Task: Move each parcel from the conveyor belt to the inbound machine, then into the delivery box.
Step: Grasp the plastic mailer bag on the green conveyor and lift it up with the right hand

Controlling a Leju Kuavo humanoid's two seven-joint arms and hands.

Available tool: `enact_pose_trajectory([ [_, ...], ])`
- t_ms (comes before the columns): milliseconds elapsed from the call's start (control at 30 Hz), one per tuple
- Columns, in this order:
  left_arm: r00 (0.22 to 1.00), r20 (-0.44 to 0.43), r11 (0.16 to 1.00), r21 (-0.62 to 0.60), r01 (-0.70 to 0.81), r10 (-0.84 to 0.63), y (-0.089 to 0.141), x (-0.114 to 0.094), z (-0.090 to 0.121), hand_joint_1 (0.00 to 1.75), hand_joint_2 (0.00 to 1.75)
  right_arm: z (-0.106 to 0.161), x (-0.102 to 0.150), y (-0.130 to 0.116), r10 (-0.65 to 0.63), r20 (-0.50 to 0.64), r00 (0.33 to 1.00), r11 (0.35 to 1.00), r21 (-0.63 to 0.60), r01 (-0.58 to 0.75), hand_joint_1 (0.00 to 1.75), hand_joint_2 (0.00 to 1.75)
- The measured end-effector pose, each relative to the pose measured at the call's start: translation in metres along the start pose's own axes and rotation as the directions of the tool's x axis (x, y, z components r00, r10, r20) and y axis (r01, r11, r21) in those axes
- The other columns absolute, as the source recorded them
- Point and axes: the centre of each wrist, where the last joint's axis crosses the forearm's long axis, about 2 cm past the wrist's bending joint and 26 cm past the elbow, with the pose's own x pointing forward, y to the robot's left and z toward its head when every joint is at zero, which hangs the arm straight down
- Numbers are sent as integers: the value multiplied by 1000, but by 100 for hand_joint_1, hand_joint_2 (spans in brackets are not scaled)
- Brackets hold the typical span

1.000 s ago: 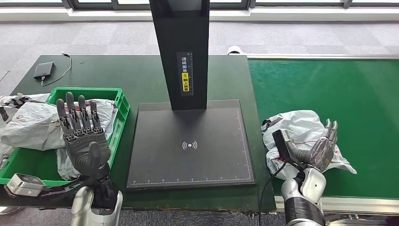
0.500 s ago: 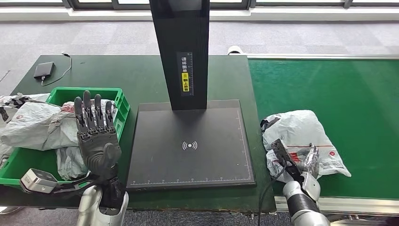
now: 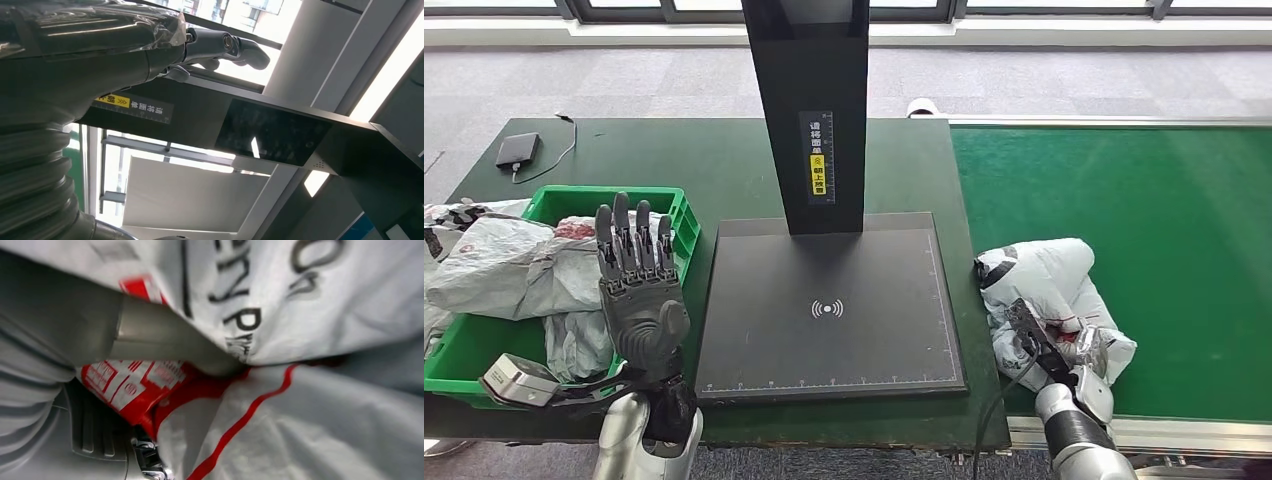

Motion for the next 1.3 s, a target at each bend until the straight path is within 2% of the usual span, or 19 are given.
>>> enact_pose_trajectory([
  [333, 1000, -1, 1000, 5, 4, -4, 0, 0, 0, 0, 175, 0, -1, -2, 13, 7, 1000, 997, -71, -13, 175, 175],
  [400, 1000, 0, 1000, 10, 9, -9, 0, 0, 0, 0, 175, 0, -1, -2, 17, 27, 999, 993, -118, -13, 175, 175],
  [567, 1000, 0, 999, 29, 24, -24, 0, 2, 4, 0, 175, 8, 9, -2, 37, 207, 978, 925, -376, 44, 175, 175],
  [800, 1000, -3, 999, 35, 27, -27, 0, 3, 6, 0, 175, 14, 22, -5, 54, 339, 939, 882, -457, 114, 175, 175],
  [867, 999, -7, 999, 34, 34, -34, 0, 4, 7, 0, 175, 24, 43, -14, 66, 459, 886, 818, -533, 215, 175, 175],
  [933, 999, -11, 998, 32, 44, -44, 1, 4, 8, 0, 175, 36, 59, -24, 70, 528, 846, 742, -595, 310, 175, 175],
  [1067, 997, -11, 997, 27, 73, -73, 1, 6, 7, 0, 175, 52, 65, -35, 33, 550, 835, 656, -642, 397, 175, 175],
  [1167, 996, -8, 996, 28, 88, -88, 2, 8, 6, 0, 175, 64, 84, -51, 53, 580, 813, 608, -664, 435, 175, 175],
  [1300, 996, -5, 995, 31, 95, -95, 2, 9, 5, 0, 175, 77, 109, -76, 109, 658, 745, 531, -672, 515, 175, 175],
])
